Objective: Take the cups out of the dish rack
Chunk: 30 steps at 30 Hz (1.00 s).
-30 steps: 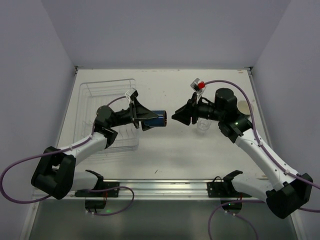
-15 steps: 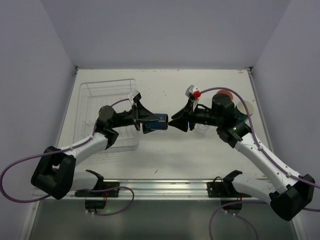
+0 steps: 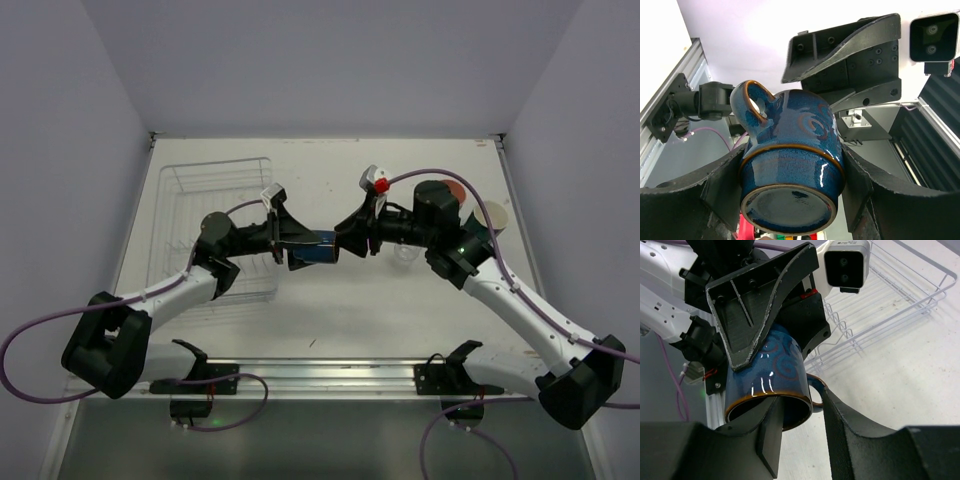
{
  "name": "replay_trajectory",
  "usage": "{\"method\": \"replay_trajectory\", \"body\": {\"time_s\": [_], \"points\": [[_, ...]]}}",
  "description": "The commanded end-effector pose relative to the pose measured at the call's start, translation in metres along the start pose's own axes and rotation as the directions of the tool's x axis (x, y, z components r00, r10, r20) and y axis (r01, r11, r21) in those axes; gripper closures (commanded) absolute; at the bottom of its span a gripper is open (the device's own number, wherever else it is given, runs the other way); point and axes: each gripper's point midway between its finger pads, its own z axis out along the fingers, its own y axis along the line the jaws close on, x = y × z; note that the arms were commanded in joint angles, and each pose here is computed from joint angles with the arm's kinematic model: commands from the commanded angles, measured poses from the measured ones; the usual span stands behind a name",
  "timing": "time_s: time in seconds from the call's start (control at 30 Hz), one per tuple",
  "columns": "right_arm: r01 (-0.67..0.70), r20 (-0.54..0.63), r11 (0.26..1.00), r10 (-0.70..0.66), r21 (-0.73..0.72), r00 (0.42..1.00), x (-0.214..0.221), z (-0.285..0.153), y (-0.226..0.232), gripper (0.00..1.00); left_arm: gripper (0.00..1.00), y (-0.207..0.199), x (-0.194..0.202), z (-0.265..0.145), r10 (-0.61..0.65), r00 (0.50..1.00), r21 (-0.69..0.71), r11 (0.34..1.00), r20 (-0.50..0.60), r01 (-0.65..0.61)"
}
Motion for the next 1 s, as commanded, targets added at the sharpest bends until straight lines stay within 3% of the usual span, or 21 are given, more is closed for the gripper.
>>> {"method": "replay_trajectory", "body": {"time_s": [0.0,0.33,0.5,0.53,0.57,0.77,0.9,0.93,0.97], "points": [[0.09,0.06,0.996,-0.09,0.007,0.994,-0.023,0.005,0.0,0.62,1.0,-0.023,0.013,0.005,0.038,0.998,0.041,0.999,-0.055,-0.036],[0.138,0.144,0.987,-0.126,-0.08,0.982,-0.025,0.011,0.018,0.72,1.0,-0.036,0.019,0.013,0.044,0.995,0.079,0.996,-0.092,-0.037],[0.119,0.149,0.985,-0.1,-0.123,0.984,-0.024,0.015,0.023,0.88,1.0,-0.036,0.02,0.014,0.052,0.993,0.087,0.995,-0.107,-0.042],[0.112,0.148,0.984,-0.092,-0.138,0.985,-0.024,0.015,0.027,0.98,1.0,-0.034,0.02,0.014,0.038,0.993,0.085,0.996,-0.108,-0.029],[0.11,0.151,0.983,-0.088,-0.145,0.985,-0.024,0.015,0.028,1.0,1.0,-0.036,0.021,0.013,0.053,0.993,0.1,0.994,-0.11,-0.042],[0.117,0.178,0.975,-0.084,-0.186,0.981,-0.026,0.008,0.04,1.0,0.99,-0.033,0.02,0.013,0.034,0.992,0.117,0.993,-0.121,-0.02],[0.11,0.187,0.971,-0.07,-0.212,0.98,-0.023,0.007,0.046,1.0,0.7,-0.033,0.02,0.013,0.025,0.99,0.129,0.992,-0.138,-0.007],[0.109,0.19,0.971,-0.068,-0.215,0.979,-0.023,0.006,0.047,1.0,0.52,-0.033,0.02,0.013,0.017,0.99,0.13,0.991,-0.14,0.002],[0.103,0.189,0.971,-0.062,-0.215,0.98,-0.021,0.005,0.047,1.0,0.4,-0.032,0.02,0.014,0.017,0.99,0.133,0.991,-0.143,0.002]]}}
